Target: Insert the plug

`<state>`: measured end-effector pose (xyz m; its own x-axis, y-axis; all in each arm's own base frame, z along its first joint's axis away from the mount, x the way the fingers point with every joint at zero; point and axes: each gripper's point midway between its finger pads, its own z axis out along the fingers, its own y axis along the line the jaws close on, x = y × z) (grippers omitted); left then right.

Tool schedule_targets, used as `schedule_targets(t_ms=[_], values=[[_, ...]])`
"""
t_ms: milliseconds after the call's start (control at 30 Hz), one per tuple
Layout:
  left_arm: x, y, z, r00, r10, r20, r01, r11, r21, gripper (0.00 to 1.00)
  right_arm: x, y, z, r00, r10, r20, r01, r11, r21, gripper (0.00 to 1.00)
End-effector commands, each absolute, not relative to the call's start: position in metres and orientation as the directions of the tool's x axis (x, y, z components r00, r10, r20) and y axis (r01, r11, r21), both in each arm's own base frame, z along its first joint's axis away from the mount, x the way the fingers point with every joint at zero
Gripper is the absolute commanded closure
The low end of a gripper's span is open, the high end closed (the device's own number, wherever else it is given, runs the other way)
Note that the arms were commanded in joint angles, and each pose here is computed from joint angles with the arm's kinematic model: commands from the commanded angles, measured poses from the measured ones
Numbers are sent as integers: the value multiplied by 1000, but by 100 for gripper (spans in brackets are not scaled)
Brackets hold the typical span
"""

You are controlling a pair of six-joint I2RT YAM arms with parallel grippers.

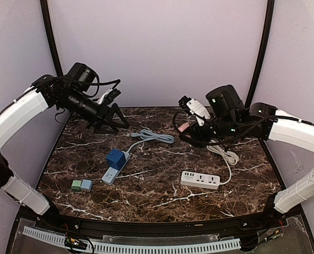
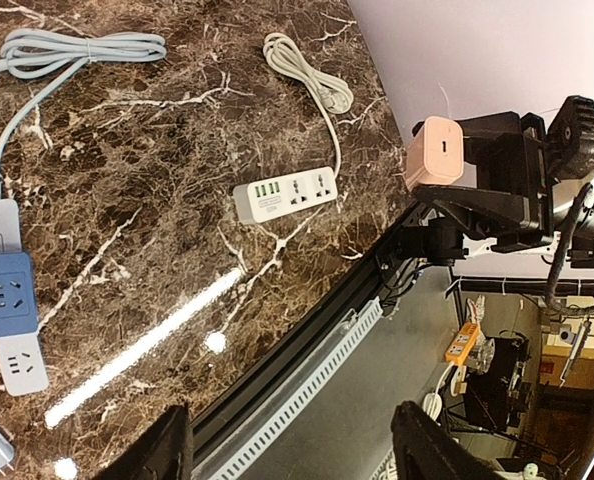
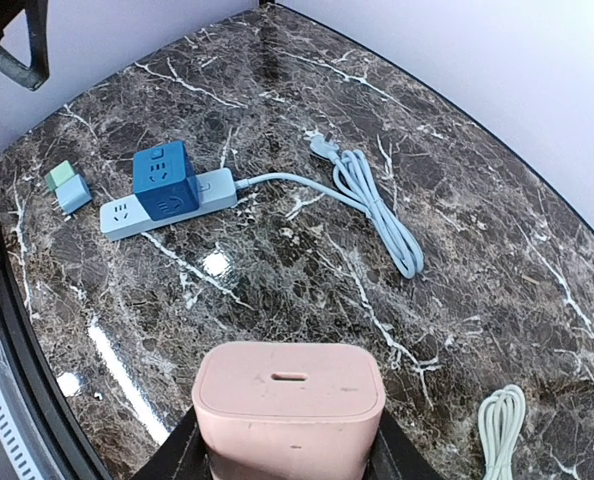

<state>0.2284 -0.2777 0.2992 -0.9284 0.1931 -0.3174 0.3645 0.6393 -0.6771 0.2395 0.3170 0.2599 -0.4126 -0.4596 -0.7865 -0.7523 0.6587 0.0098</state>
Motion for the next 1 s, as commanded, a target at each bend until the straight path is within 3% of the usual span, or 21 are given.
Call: schedule_targets(t_ms=[0,367,967], values=[[221,-289,313,-931,206,-301,363,605,-709,32,233,337,291,-240,-479,-845,-832,549,-74,66],[212,-319,335,-923,239,-301,384,549,-743,36,215,363,303,-85,-512,-855,-897,413,-159,66],[216,-368,328,-913,268,-307,407,543,-735,40,207,399,303,-32,-583,-812,-920,335,-204,67]])
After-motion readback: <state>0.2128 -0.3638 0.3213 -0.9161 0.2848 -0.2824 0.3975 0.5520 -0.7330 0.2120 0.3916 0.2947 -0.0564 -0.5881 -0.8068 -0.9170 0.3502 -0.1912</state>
